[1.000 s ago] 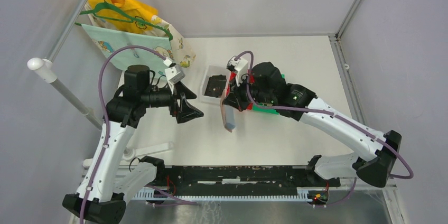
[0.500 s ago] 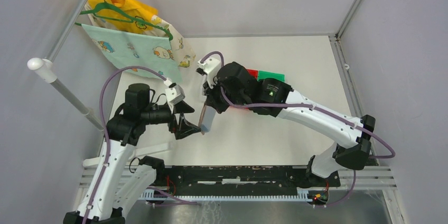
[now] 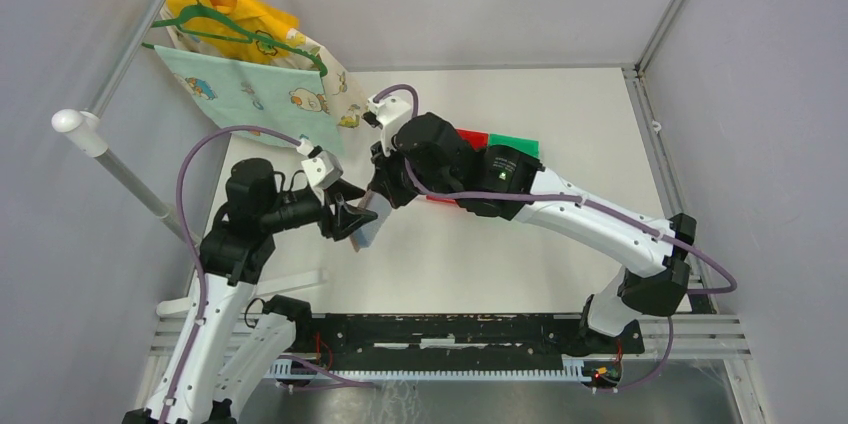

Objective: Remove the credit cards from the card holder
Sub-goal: Open the card holder.

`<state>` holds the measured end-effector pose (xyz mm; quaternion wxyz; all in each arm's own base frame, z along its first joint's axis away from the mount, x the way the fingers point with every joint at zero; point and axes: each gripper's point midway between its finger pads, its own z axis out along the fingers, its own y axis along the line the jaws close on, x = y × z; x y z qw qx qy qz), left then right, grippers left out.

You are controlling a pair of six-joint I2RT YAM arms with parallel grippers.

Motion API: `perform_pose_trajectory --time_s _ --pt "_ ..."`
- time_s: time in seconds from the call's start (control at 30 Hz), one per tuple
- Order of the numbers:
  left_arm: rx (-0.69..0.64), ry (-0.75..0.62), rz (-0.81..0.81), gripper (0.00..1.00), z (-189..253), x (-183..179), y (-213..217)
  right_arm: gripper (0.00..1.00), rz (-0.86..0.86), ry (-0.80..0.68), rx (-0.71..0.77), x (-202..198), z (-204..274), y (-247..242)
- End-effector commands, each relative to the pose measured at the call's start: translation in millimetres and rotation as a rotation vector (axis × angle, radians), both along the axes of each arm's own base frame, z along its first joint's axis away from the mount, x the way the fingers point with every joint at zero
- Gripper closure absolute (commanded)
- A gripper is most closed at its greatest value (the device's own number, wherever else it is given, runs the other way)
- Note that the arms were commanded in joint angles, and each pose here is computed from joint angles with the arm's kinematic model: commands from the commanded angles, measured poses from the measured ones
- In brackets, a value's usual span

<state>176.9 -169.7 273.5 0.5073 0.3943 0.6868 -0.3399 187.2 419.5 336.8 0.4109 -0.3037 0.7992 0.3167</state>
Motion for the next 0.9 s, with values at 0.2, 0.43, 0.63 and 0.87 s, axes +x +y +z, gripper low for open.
perform_pose_trajectory --time_s 0.2,0.43,0.63,0.87 --pt "-0.042 -0.021 -0.015 0.95 24.5 5.3 -6.2 0.76 0.107 -0.050 0.260 -18.7 73.3 10.8" --pt "-0.096 -0.010 -0.041 0.98 60.7 1.1 -12.0 0.18 0.175 -0.110 0.368 -9.1 87.0 -43.1" --pt "-0.212 0.119 -0.177 0.98 105.5 -18.2 -28.9 0.06 0.176 -0.213 0.371 -0.5 53.5 -113.1" --pt "-0.266 0.158 -0.325 0.98 145.5 -42.2 -35.3 0.05 0.376 -0.266 0.308 -26.3 5.6 -117.4"
